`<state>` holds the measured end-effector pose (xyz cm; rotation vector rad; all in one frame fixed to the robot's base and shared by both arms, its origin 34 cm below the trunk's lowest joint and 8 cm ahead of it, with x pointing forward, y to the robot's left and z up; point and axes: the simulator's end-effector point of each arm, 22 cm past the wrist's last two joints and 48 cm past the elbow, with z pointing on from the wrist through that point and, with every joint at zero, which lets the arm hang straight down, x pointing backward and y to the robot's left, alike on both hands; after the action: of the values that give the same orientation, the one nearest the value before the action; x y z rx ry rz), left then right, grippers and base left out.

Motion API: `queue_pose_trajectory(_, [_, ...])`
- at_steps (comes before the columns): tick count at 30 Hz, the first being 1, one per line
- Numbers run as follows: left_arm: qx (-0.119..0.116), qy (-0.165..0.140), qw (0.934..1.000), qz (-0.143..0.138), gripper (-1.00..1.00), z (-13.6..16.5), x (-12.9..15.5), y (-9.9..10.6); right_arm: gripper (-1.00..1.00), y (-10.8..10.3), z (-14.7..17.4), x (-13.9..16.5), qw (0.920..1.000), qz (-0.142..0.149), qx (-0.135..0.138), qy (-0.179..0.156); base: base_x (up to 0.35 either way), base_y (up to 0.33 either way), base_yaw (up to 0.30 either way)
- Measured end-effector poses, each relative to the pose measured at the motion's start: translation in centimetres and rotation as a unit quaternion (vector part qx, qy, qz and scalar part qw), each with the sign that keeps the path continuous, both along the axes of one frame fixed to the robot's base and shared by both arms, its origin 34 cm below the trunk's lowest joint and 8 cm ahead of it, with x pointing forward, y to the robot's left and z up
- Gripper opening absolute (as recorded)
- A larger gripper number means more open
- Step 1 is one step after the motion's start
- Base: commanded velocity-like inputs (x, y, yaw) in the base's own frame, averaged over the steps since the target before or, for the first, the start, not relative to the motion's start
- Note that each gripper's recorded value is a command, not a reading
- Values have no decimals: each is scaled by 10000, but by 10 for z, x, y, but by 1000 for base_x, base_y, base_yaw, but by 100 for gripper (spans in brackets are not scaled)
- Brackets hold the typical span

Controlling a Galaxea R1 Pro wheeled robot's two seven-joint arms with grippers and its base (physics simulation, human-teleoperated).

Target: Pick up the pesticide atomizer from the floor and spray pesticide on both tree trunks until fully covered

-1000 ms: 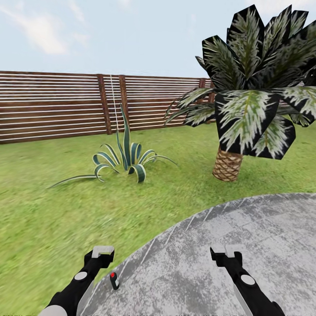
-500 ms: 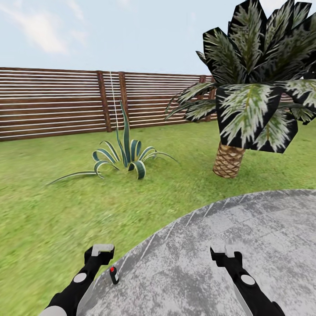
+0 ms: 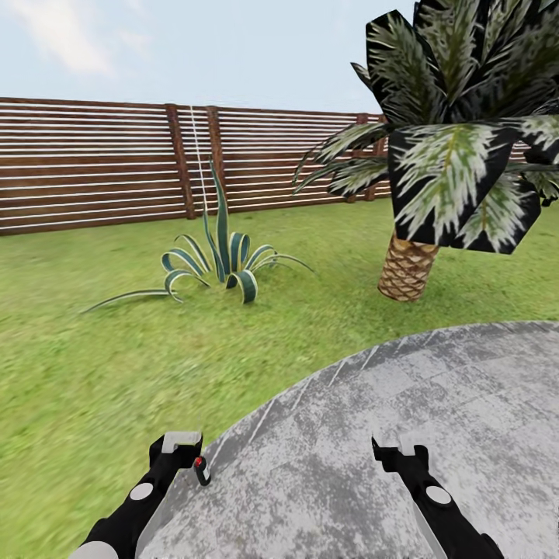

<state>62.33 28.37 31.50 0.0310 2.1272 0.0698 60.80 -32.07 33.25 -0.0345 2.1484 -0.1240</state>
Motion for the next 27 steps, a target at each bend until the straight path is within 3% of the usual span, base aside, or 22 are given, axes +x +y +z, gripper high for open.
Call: queue_pose_trajectory(27, [0, 765, 9971, 0, 100, -83, -36, 0, 100, 0, -81, -33, 9971, 0, 1, 761, 0, 0, 0])
